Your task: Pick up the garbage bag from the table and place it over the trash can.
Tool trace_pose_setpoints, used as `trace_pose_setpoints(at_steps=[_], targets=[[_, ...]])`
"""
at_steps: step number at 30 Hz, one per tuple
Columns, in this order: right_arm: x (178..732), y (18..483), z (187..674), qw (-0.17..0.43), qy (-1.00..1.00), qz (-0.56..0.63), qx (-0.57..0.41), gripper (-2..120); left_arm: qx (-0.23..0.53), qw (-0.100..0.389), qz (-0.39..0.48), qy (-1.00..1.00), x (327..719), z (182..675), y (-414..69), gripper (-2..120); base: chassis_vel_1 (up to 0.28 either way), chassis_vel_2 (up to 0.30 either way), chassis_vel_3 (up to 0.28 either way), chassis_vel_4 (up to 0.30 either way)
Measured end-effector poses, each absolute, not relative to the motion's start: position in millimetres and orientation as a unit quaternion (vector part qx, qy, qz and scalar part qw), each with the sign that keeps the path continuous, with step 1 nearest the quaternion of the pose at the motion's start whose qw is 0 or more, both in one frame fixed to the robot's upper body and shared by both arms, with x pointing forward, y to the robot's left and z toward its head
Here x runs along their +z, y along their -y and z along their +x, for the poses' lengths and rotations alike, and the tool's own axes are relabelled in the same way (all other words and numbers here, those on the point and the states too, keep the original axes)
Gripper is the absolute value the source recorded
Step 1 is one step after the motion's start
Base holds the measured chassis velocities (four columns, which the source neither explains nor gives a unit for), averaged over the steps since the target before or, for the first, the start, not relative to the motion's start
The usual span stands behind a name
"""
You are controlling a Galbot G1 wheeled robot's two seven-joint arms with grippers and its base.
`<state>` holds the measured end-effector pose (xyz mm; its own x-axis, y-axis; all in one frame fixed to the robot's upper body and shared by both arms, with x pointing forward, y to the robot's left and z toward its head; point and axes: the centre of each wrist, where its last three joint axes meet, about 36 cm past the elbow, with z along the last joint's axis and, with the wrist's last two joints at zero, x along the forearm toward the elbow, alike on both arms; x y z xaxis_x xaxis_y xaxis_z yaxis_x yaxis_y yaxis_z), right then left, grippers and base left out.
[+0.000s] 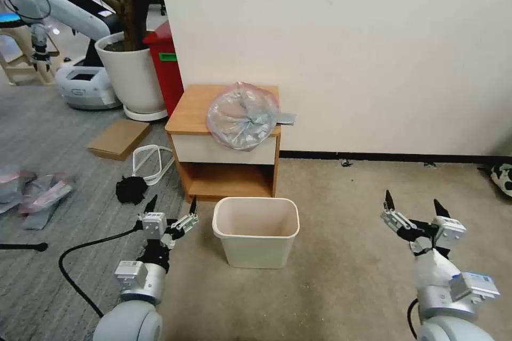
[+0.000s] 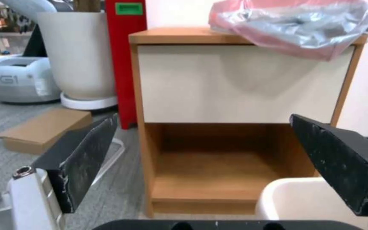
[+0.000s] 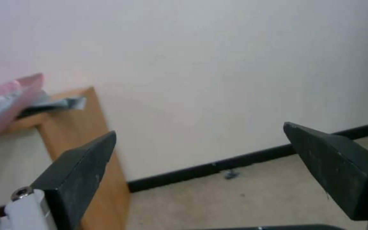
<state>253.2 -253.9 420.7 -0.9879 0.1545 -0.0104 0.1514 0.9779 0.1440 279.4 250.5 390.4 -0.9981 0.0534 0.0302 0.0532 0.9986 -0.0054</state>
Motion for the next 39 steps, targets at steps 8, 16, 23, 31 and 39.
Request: trace_pose_setpoints(at_steps=[8,16,23,31,39], targets=[[400.4,249.1,263.6,0.024,-0.993,0.054,0.101,100,0.001,0.015,-0.03,0.999,379.8,278.6,-251.4,100,0.0,0.0,0.0,0.0],[400.1,255.9,274.1,0.056,-0.992,0.011,0.11,100,0.002,0.0,-0.03,1.0,386.3,277.0,-250.9,100,0.0,0.0,0.0,0.0],[405.9,252.4,290.5,0.044,-0.991,-0.017,0.122,100,0.0,0.003,-0.027,1.0,386.5,273.5,-251.4,100,0.0,0.0,0.0,0.0],[419.8,235.0,323.7,0.003,-0.978,-0.047,0.203,100,-0.003,0.005,-0.014,1.0,387.2,268.9,-256.5,100,0.0,0.0,0.0,0.0],[433.7,212.9,365.3,-0.053,-0.94,-0.062,0.333,100,-0.002,0.008,0.002,1.0,388.5,261.4,-258.7,100,0.0,0.0,0.0,0.0]])
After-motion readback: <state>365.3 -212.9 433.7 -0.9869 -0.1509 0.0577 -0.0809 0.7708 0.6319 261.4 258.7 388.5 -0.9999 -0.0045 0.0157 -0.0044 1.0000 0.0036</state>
